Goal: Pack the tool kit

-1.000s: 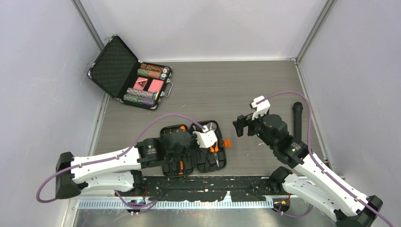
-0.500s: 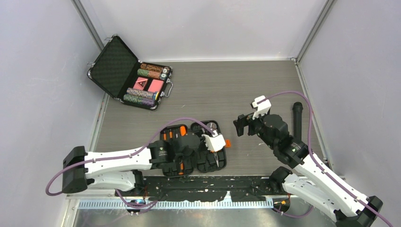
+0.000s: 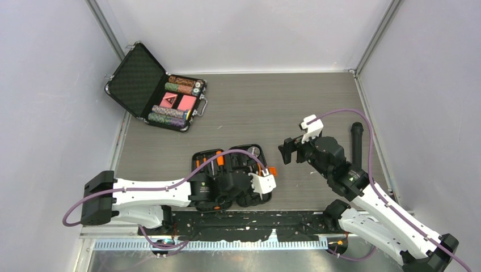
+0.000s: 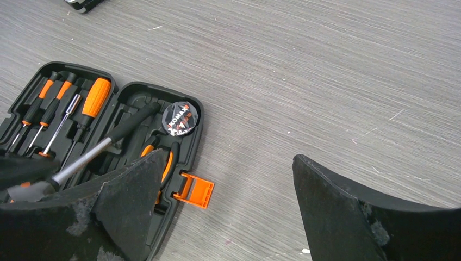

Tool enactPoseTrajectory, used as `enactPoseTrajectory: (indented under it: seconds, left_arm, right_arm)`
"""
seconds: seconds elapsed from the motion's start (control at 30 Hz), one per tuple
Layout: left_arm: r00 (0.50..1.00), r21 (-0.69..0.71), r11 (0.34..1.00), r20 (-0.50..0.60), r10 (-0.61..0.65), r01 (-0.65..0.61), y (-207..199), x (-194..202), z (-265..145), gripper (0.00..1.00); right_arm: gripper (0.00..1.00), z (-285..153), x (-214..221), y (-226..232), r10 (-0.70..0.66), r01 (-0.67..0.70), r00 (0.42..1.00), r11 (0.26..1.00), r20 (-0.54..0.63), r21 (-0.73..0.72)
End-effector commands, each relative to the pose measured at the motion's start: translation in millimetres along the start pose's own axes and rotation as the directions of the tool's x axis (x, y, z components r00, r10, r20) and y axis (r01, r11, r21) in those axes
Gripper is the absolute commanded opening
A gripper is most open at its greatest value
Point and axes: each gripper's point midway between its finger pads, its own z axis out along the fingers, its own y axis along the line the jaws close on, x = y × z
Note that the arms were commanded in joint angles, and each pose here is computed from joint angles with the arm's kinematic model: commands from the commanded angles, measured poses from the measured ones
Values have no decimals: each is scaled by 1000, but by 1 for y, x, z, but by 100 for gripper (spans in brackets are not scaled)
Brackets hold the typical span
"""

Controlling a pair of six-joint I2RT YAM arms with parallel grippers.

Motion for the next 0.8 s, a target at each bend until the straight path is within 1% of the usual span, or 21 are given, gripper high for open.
enactPoseTrajectory:
  seconds: [0.0, 0.07, 0.13, 0.2, 0.4, 0.5, 0.57, 0.6, 0.63, 0.67, 0.73, 0.77]
  left_arm:
    - [996, 142, 986, -30, -88, 91, -28, -5, -11, 51]
    - [993, 179, 977, -42, -109, 115, -35, -4, -15, 60]
    - [991, 200, 971, -46, -127, 134, -39, -4, -18, 65]
    - [989, 201, 969, -52, -139, 146, -42, -1, -17, 68]
    - [985, 199, 965, -67, -159, 170, -48, 5, -11, 72]
    - [980, 145, 971, -85, -181, 192, -42, 9, -7, 77]
    - [970, 99, 967, -97, -224, 234, -32, 8, -8, 82]
    - [959, 78, 959, -104, -263, 271, -25, 9, -8, 83]
    - [943, 59, 945, -108, -315, 323, -19, 9, -10, 83]
    - [919, 40, 922, -109, -378, 384, -12, 10, -12, 83]
    - [851, 6, 855, -104, -515, 519, 1, 14, -16, 83]
    - [813, -12, 817, -94, -575, 576, 9, 17, -20, 83]
  right_arm:
    - [93, -1, -18, 7, 37, -36, 998, 999, 51, -32]
    - [93, -1, -16, 9, 40, -39, 998, 998, 42, -41]
    - [93, -1, -13, 11, 44, -42, 999, 998, 30, -50]
    - [93, 0, -10, 13, 49, -48, 999, 997, 17, -61]
    - [93, 2, -4, 24, 58, -60, 998, 991, -23, -116]
    - [93, 3, -3, 30, 55, -63, 997, 988, -55, -139]
    - [92, 4, -1, 36, 56, -69, 995, 983, -87, -168]
    - [90, 2, 1, 45, 55, -77, 993, 974, -106, -215]
    - [90, 3, 3, 49, 60, -89, 990, 970, -131, -226]
    - [88, 2, 5, 55, 71, -110, 985, 962, -158, -251]
    - [83, 3, 10, 64, 94, -153, 972, 949, -213, -277]
    - [79, 6, 11, 70, 100, -169, 965, 943, -241, -286]
